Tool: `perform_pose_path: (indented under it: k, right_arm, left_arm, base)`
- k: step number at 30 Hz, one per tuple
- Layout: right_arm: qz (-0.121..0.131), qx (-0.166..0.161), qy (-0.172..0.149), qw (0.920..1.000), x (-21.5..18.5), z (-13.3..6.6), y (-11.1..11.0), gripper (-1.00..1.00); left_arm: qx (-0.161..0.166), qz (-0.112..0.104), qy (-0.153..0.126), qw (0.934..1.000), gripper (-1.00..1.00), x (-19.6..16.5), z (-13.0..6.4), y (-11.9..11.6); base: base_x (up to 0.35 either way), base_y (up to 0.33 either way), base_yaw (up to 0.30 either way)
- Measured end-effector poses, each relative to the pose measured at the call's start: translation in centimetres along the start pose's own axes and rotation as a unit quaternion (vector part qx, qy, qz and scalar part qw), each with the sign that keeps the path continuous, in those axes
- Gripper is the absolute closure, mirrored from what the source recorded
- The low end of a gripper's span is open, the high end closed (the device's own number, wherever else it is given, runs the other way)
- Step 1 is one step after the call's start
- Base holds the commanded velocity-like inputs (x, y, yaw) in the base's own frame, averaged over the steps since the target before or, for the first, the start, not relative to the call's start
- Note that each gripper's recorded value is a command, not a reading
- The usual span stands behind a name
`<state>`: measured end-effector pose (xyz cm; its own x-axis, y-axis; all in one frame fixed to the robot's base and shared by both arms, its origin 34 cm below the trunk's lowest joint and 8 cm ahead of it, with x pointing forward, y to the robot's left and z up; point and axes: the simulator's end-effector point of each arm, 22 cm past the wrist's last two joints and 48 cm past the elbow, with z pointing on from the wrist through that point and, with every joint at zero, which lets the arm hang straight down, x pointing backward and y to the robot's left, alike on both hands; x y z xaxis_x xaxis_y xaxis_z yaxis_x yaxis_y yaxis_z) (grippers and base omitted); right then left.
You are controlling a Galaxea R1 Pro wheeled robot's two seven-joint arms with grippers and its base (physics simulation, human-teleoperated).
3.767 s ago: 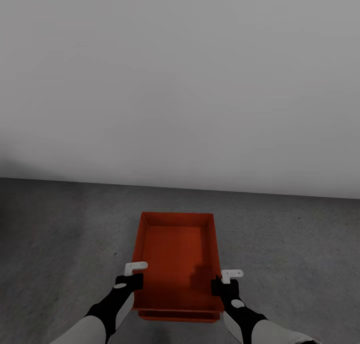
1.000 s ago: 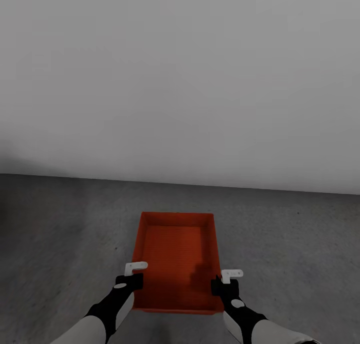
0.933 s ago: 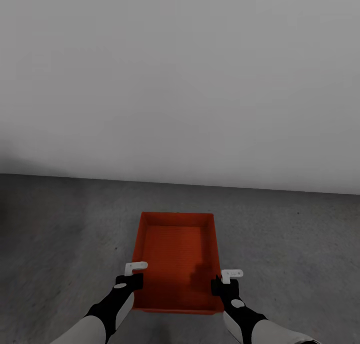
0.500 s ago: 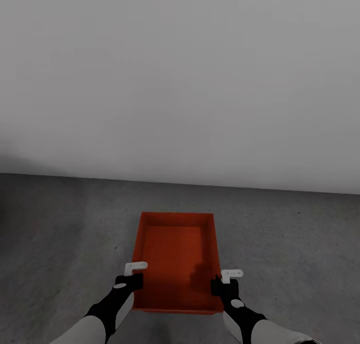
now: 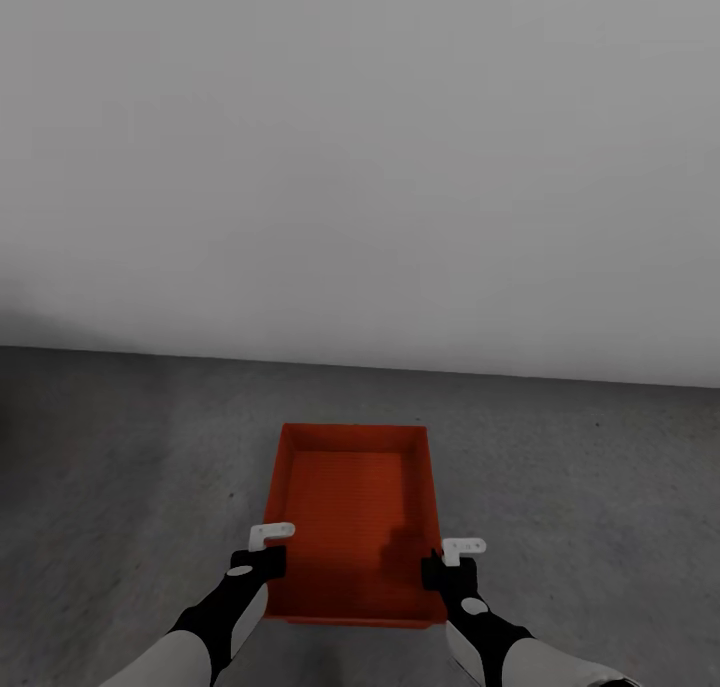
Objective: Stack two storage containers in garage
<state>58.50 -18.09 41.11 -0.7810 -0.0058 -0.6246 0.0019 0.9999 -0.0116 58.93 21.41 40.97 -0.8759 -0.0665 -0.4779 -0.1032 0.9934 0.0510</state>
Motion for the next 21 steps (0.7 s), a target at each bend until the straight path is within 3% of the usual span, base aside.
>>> perform_pose_path:
  k: [21]
  right_arm:
    - [0.005, -0.001, -0.001, 1.0000, 0.04, -0.06, -0.06, 1.00]
  left_arm:
    - [0.000, 0.002, -0.002, 1.0000, 1.00, -0.12, -0.07, -0.10]
  base:
    - [0.000, 0.000, 0.000]
